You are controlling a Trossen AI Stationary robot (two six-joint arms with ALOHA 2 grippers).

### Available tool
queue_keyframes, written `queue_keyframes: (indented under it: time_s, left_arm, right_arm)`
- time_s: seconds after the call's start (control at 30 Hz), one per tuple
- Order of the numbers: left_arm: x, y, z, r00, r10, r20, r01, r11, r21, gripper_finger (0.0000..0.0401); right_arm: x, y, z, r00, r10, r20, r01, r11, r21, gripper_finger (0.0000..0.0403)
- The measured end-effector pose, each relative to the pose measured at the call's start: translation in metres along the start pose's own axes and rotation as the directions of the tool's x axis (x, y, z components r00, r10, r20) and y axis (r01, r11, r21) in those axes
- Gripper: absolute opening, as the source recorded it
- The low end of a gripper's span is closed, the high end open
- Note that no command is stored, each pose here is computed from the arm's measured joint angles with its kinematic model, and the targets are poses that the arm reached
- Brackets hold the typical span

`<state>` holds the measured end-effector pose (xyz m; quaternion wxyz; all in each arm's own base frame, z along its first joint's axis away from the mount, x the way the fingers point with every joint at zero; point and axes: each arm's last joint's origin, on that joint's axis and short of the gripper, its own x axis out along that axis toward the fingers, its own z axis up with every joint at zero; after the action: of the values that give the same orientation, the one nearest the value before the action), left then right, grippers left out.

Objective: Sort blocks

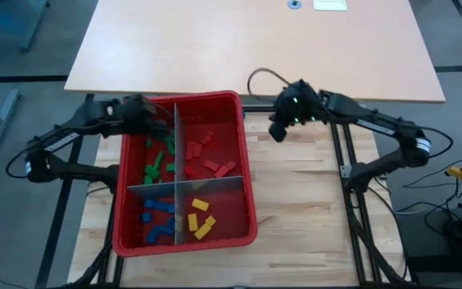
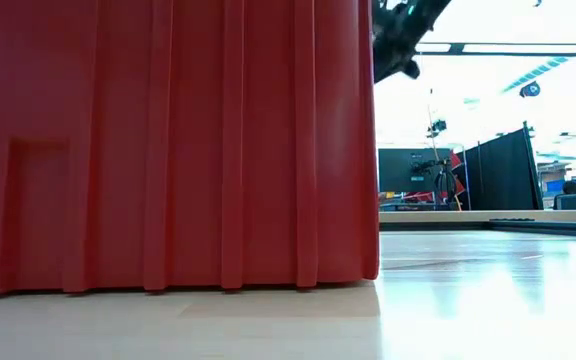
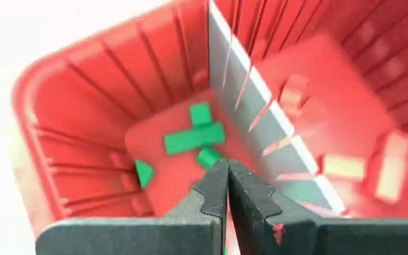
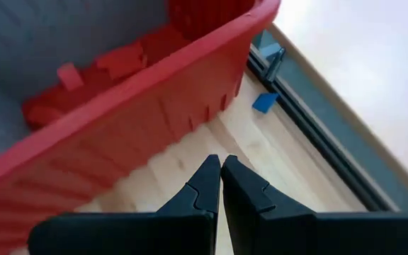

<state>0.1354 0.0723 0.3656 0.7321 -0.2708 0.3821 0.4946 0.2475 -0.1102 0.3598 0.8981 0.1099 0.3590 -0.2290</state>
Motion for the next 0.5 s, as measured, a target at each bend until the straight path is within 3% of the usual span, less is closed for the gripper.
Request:
queue_keyframes:
  time_s: [0.27,0.5]
  left_arm:
    - [-0.034,0.002,0.013,0.992,-0.066,0.111,0.071,0.997,-0.037,0.0000]
    - [-0.032,-0.001,0.009,0.993,-0.071,0.093,0.074,0.997,-0.026,0.0000]
  right_arm:
    - [0.071,-0.069,-0.001,0.990,0.143,-0.003,-0.140,0.973,0.182,0.0000]
    - [0.135,-0.108,-0.006,0.931,0.358,0.070,-0.361,0.873,0.329,0.0000]
